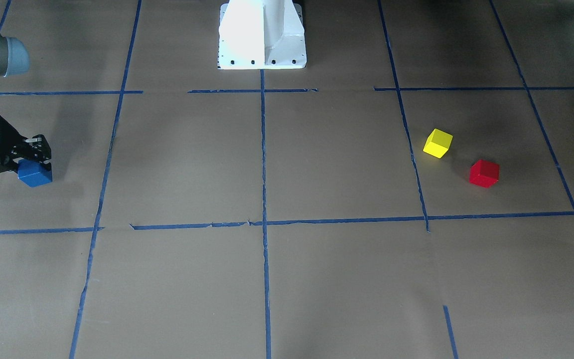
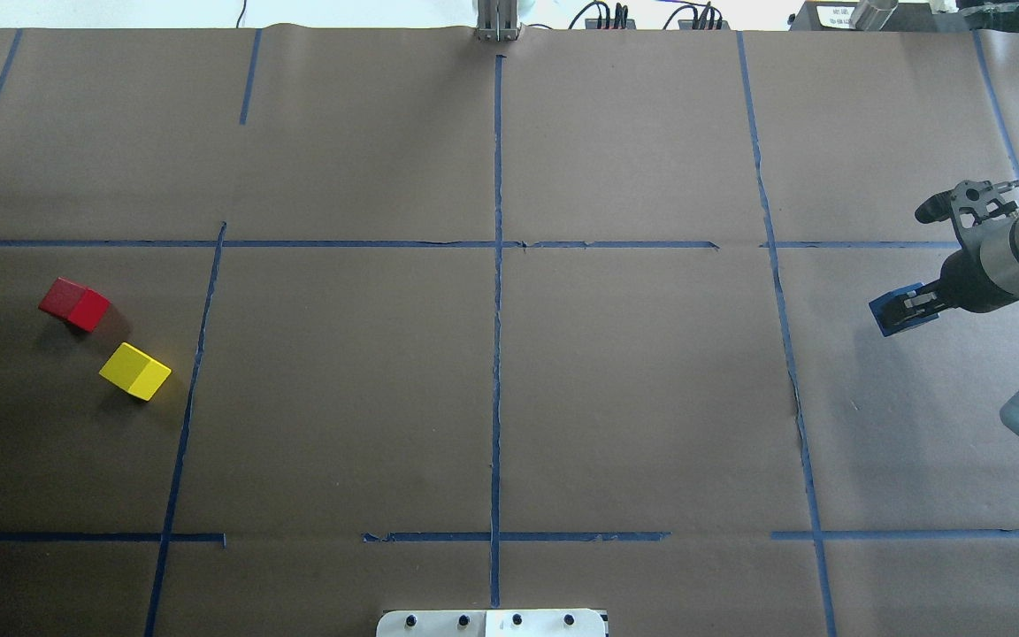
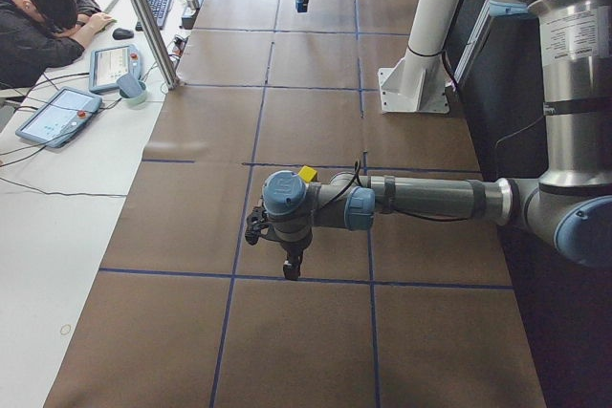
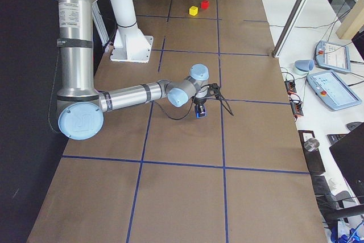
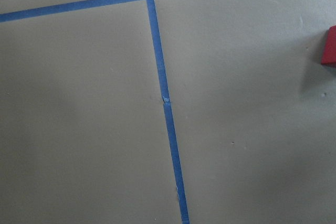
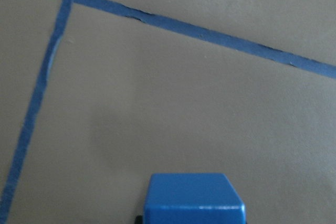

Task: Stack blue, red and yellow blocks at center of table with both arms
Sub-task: 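Carry the blue cube with the right gripper to the table centre and set it down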

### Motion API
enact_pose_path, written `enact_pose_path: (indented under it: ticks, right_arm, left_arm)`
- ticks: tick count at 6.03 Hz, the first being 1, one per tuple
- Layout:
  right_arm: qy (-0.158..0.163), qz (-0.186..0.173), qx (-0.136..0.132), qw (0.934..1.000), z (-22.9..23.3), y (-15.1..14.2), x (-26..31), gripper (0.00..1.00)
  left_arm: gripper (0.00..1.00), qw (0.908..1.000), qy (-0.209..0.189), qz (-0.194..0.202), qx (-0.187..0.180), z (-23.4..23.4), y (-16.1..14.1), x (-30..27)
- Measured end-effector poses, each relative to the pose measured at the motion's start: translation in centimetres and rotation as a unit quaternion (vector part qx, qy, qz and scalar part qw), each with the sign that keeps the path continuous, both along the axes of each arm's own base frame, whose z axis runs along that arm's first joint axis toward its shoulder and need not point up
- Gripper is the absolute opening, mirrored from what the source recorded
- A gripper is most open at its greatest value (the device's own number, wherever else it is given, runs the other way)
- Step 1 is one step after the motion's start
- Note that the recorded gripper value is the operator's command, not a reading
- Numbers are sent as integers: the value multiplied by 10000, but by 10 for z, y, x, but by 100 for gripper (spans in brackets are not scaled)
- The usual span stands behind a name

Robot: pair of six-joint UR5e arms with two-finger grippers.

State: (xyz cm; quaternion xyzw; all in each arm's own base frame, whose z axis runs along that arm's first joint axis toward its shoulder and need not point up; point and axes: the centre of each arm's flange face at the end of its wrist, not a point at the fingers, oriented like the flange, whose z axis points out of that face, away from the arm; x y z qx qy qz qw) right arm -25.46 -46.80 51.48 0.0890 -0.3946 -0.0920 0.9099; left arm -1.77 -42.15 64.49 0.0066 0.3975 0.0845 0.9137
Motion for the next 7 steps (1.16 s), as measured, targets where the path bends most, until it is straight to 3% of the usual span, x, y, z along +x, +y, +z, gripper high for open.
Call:
enact_pose_path:
  ticks: [1,3,6,7]
  right_arm:
    - [-247,180,-196,9993,-51,-13,-42,4]
    - [-264,469,-622,9966,-170,-25,-160,4]
    - [-139,907,-862,9920,-283,1,-321,5]
    - [-123,941,-894,9915,-303,8,-352,11]
  left_arm:
    - [100,10000,0,0,3,0,0,0]
    - [100,10000,1,0,14,-1,-1,0]
    - [100,10000,2,0,16,-1,-1,0]
    - [100,10000,2,0,17,-1,-1,0]
